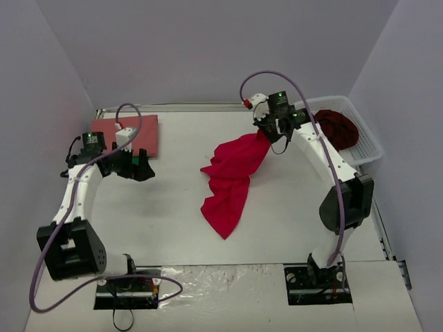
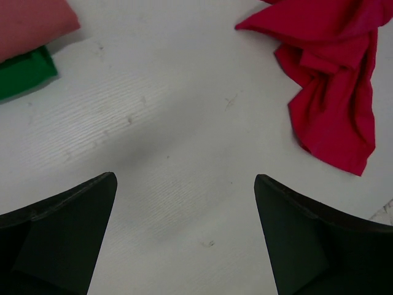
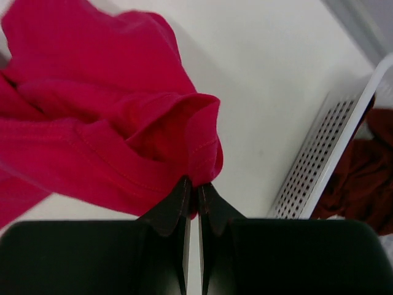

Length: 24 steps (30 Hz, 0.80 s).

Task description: Fold and stack the t-shirts

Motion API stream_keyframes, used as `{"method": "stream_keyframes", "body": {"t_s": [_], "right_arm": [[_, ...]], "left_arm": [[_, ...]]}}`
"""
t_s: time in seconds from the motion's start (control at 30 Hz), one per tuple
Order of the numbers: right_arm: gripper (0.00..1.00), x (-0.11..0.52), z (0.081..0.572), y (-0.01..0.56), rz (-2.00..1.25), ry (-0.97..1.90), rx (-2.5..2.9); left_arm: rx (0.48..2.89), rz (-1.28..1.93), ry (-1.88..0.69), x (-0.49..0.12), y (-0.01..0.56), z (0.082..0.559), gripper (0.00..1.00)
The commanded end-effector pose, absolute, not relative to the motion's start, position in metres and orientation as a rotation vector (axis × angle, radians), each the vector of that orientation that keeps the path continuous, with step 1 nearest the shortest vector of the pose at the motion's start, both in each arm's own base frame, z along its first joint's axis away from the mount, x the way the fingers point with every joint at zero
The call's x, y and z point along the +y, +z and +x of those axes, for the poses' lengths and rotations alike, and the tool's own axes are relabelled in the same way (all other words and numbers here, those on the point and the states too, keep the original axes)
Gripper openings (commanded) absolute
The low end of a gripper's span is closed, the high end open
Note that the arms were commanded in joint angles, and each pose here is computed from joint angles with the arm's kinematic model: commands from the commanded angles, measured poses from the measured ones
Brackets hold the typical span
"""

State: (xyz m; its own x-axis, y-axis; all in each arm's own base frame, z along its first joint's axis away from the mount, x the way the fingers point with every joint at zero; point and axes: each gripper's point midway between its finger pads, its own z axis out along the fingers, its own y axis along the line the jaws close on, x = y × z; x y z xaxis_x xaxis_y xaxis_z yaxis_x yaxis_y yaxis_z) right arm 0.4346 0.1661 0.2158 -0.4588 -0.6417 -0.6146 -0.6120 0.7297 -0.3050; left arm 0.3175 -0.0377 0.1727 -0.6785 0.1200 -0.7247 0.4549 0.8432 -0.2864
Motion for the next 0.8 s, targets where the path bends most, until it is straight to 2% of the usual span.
{"method": "stream_keyframes", "body": {"t_s": [0.0,0.23,0.33,0.63,0.77], "right_arm": [[0.0,0.139,0.422,0.19,-0.935,0.053,2.293],[0.0,0.128,0.411,0.136,-0.969,0.098,2.428],[0.0,0.128,0.41,0.133,-0.969,0.11,2.433],[0.0,0.123,0.408,0.122,-0.965,0.091,2.466],[0.0,0.121,0.405,0.118,-0.971,0.1,2.477]], "left_arm": [[2.262,0.479,-0.767,-0.06,0.179,0.328,0.94],[2.287,0.475,-0.939,-0.106,0.173,0.376,0.94],[2.323,0.449,-0.998,-0.123,0.162,0.386,0.94],[2.355,0.414,-1.376,-0.233,0.142,0.407,0.94],[2.416,0.395,-1.382,-0.259,0.121,0.42,0.94]]}}
